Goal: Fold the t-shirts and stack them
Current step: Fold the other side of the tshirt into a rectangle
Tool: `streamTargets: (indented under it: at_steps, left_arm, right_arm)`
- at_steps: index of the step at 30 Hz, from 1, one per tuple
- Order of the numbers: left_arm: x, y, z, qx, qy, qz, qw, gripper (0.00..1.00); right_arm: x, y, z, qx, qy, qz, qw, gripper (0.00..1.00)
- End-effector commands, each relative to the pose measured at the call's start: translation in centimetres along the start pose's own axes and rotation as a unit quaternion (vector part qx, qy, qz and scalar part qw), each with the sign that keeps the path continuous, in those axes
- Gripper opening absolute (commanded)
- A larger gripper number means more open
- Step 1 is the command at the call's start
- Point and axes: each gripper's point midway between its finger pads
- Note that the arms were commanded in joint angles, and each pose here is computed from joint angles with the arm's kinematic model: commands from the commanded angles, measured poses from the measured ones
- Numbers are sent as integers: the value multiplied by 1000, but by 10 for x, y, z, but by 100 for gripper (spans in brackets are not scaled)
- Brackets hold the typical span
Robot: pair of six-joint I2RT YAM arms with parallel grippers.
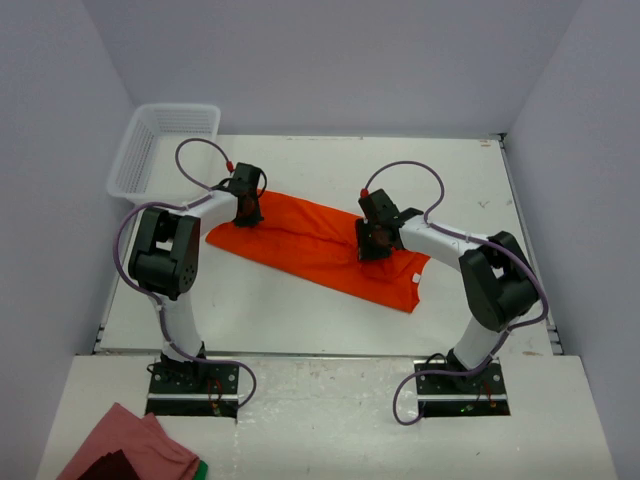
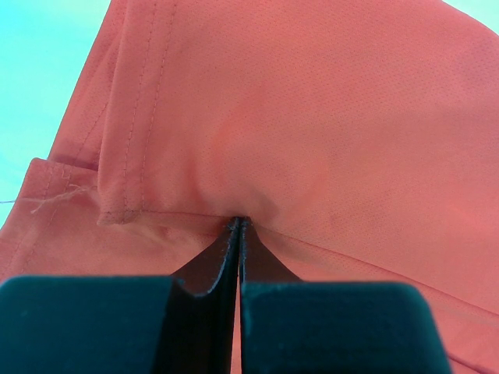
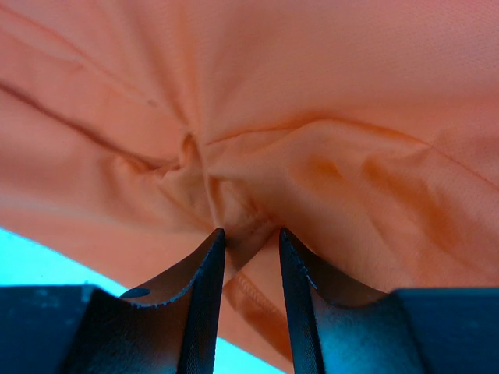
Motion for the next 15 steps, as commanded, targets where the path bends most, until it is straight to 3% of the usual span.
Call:
streamTargets:
  at_steps: [1,15]
  left_arm:
    - [2,5,0,-3,9,-9,1000,0]
    - [2,7,3,0,9,-8,1000,0]
  right_arm:
    - [3,7,-21,-25,22,-2,999,35]
    - [19,18,-36,-24,-6,-38,999,33]
Point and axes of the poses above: each gripper's point midway between its finger pads, its own y axis out along the fingers, its own x axis along the line the jaws close on, z = x × y, and after that the axes turned 7 degrees about y, right-handed
